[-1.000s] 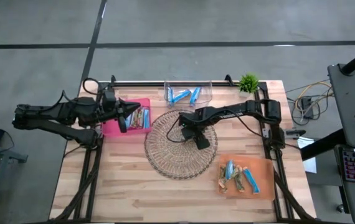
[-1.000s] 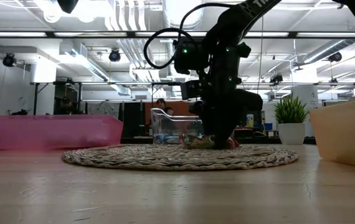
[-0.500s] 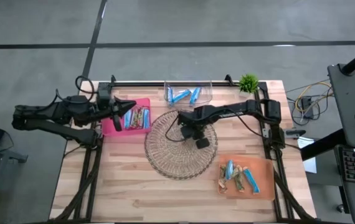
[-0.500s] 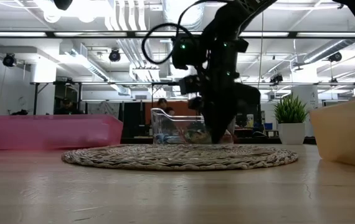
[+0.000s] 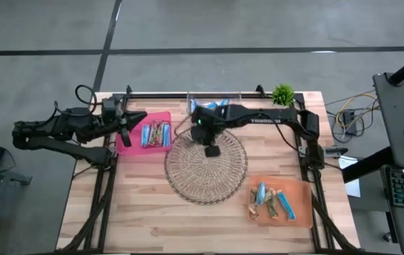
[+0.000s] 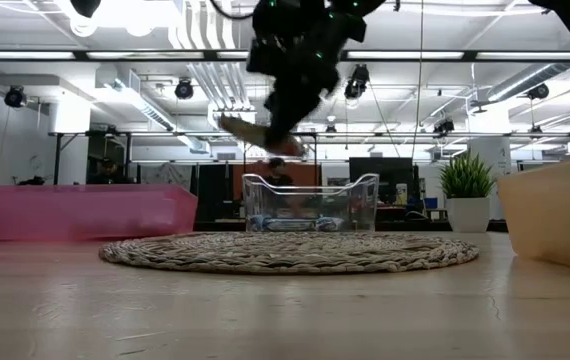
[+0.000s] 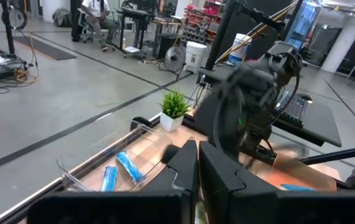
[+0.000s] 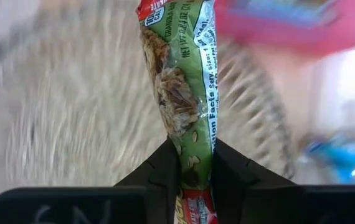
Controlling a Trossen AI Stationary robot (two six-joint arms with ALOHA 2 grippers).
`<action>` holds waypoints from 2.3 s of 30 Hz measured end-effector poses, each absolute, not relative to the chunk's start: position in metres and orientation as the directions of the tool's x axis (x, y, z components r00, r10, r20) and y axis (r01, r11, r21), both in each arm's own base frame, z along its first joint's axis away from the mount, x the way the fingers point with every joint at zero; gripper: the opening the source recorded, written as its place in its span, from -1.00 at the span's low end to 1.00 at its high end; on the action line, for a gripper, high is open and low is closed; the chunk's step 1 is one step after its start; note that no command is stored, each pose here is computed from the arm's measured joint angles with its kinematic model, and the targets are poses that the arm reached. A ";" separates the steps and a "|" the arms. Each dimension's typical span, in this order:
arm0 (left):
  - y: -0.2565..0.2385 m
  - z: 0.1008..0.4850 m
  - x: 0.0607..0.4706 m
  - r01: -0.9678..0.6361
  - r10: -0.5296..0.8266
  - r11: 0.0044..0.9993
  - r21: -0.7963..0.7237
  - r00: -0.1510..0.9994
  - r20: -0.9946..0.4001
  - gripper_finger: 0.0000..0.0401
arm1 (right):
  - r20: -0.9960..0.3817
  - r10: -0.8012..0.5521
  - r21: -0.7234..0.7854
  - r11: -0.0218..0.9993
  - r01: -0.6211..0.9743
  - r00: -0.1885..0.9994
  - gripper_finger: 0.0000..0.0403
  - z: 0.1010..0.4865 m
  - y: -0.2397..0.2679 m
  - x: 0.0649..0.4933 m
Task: Pick and place Granola Bars by type
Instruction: Put the red granola bar into the red bin
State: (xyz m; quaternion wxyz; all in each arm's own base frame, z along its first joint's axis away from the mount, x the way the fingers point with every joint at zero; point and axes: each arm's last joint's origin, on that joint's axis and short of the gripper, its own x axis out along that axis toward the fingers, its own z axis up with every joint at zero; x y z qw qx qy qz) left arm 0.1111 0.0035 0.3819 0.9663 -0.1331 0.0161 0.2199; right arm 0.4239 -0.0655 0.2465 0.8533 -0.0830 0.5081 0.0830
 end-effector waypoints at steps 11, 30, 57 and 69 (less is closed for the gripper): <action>0.004 0.382 0.110 -0.429 0.421 0.874 -0.229 0.903 -0.087 -1.00 | -0.675 0.066 0.120 0.992 0.022 0.734 -0.69 0.310 -0.114 0.437; 0.004 0.382 0.107 -0.427 0.418 0.874 -0.231 0.904 -0.087 -1.00 | -0.565 0.082 0.252 0.965 0.077 0.821 -0.73 0.323 -0.117 0.444; 0.000 0.361 0.085 -0.279 0.196 0.920 -0.275 0.936 -0.293 -1.00 | -0.329 0.041 0.398 0.912 0.099 0.943 -0.73 0.397 -0.138 0.437; -0.001 0.361 0.060 -0.153 0.074 0.944 -0.293 0.961 -0.266 -1.00 | -0.246 0.038 0.494 0.865 0.092 0.968 -0.73 0.396 -0.139 0.443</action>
